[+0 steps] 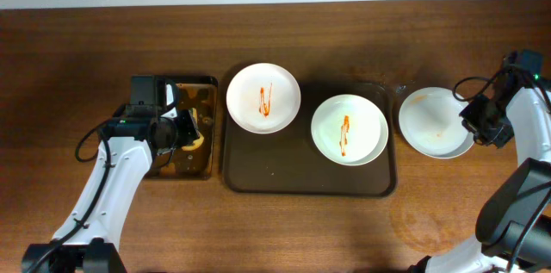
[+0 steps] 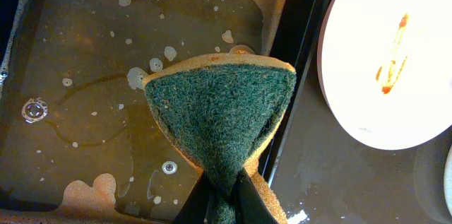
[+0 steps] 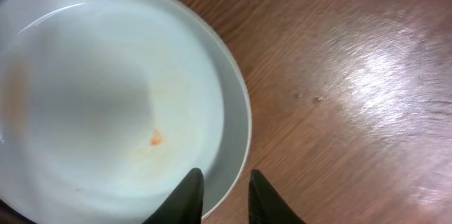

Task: Clean dirty plates on tray and stack at the side
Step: 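Move right gripper back to grip the back-left plate rim, then scrub the back-left plate with the sponge in the left gripper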

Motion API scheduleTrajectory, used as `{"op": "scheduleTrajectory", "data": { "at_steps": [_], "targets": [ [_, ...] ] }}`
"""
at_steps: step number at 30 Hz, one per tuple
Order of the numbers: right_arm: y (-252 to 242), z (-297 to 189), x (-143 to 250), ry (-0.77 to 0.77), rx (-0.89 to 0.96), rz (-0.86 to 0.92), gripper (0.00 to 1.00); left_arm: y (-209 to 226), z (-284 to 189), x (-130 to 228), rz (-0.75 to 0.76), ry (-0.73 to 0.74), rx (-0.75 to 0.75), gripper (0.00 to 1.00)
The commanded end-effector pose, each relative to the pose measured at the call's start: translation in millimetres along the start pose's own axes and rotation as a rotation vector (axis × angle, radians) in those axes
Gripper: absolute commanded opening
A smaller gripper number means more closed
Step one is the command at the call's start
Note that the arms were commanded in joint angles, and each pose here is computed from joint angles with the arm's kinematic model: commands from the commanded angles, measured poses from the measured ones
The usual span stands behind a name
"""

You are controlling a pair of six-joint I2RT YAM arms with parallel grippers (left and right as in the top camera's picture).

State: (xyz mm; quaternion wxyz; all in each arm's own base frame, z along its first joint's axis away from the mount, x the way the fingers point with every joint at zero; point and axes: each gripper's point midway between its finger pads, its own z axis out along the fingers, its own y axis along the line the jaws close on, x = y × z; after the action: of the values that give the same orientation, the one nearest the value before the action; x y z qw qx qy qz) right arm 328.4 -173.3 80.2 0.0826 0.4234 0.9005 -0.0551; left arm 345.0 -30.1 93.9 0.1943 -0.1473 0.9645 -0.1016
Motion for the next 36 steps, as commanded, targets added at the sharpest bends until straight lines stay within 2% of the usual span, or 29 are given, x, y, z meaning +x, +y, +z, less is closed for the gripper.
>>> {"op": "scheduleTrajectory", "data": {
  "at_steps": [1,4,8,12,15,21,25,30,33,36],
  "targets": [
    [42,-5,16,0.075,-0.205,-0.176,0.3,-3,-3,-7,0.026,-0.018,0.011,0.0],
    [104,-39,45,0.112,-0.48,-0.438,0.36,-21,-4,-11,0.123,-0.029,0.107,0.0],
    [173,-83,86,0.055,-0.572,-0.752,0.38,-52,-10,-27,0.193,-0.104,0.252,0.0],
    [234,-101,130,-0.013,-0.656,-0.92,0.44,-89,-16,-42,0.28,-0.206,0.325,0.0],
    [270,-106,159,-0.027,-0.709,-0.936,0.54,-115,-20,-47,0.329,-0.228,0.364,0.0],
    [304,-107,185,-0.079,-0.749,-1.008,0.54,-160,-19,-68,0.379,-0.198,0.421,0.0],
    [316,-96,186,-0.092,-0.727,-0.968,0.54,-172,7,-59,0.399,-0.14,0.422,0.0],
    [325,-62,192,-0.034,-0.708,-0.947,0.42,-181,42,-31,0.422,-0.039,0.414,0.0],
    [329,-41,202,0.025,-0.718,-0.952,0.37,-183,47,-32,0.424,-0.045,0.415,0.0],
    [331,-25,207,0.058,-0.715,-0.953,0.3,-184,58,-33,0.362,-0.035,0.416,0.0]
  ]
}}
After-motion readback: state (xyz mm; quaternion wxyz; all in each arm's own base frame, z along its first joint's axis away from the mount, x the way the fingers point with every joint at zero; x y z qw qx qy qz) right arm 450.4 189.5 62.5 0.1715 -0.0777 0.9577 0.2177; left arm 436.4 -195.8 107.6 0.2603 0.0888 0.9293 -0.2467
